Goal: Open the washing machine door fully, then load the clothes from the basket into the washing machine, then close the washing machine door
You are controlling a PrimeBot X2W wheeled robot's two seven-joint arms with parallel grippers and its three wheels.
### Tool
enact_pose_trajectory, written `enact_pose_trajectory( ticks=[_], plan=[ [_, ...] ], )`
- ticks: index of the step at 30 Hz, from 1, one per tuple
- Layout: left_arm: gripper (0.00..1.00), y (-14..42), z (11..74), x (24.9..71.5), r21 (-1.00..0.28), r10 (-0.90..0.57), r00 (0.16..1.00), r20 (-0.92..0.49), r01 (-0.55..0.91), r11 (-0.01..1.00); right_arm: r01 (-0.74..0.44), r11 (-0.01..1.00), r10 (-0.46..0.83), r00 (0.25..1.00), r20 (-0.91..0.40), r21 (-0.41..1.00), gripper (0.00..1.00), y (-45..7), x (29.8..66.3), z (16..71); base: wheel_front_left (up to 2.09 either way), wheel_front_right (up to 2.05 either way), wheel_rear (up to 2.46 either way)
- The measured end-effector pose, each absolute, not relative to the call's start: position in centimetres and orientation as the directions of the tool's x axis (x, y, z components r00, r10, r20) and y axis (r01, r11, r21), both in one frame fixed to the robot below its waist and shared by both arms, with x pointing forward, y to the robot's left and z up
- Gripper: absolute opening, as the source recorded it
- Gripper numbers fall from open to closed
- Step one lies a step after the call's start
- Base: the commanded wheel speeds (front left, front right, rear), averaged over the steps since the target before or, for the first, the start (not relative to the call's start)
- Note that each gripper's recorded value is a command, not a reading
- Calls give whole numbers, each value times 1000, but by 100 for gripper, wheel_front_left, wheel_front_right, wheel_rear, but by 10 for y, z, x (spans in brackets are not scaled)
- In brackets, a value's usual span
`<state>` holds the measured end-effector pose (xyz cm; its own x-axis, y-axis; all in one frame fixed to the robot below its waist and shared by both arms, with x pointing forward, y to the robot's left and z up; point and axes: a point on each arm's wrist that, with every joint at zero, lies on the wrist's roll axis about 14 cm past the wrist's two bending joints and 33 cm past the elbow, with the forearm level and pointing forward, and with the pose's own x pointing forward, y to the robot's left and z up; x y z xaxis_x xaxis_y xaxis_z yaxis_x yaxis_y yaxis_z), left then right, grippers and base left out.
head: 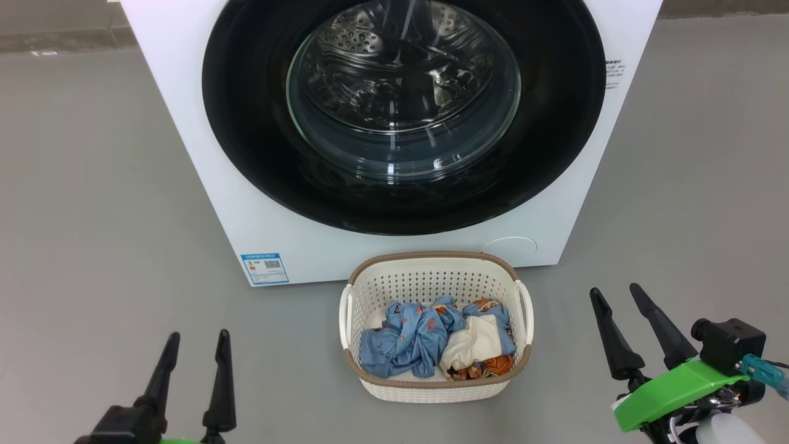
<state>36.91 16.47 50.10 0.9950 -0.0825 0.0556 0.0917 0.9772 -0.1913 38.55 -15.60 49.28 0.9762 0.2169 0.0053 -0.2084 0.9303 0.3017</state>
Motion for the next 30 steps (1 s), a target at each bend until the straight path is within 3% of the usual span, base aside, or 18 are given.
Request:
enact_pose_trajectory(
  ticks=[8, 30],
  plan=[
    [100, 164, 507, 368, -112, -97, 992, 83, 106, 988, -225, 948, 222, 974, 39, 226, 100, -158, 384, 501, 0, 0, 0],
    [100, 170, 492, 365, -153, -75, 996, 37, 80, 985, -134, 957, 128, 991, 40, 255, 100, -180, 371, 498, 0, 0, 0]
  ],
)
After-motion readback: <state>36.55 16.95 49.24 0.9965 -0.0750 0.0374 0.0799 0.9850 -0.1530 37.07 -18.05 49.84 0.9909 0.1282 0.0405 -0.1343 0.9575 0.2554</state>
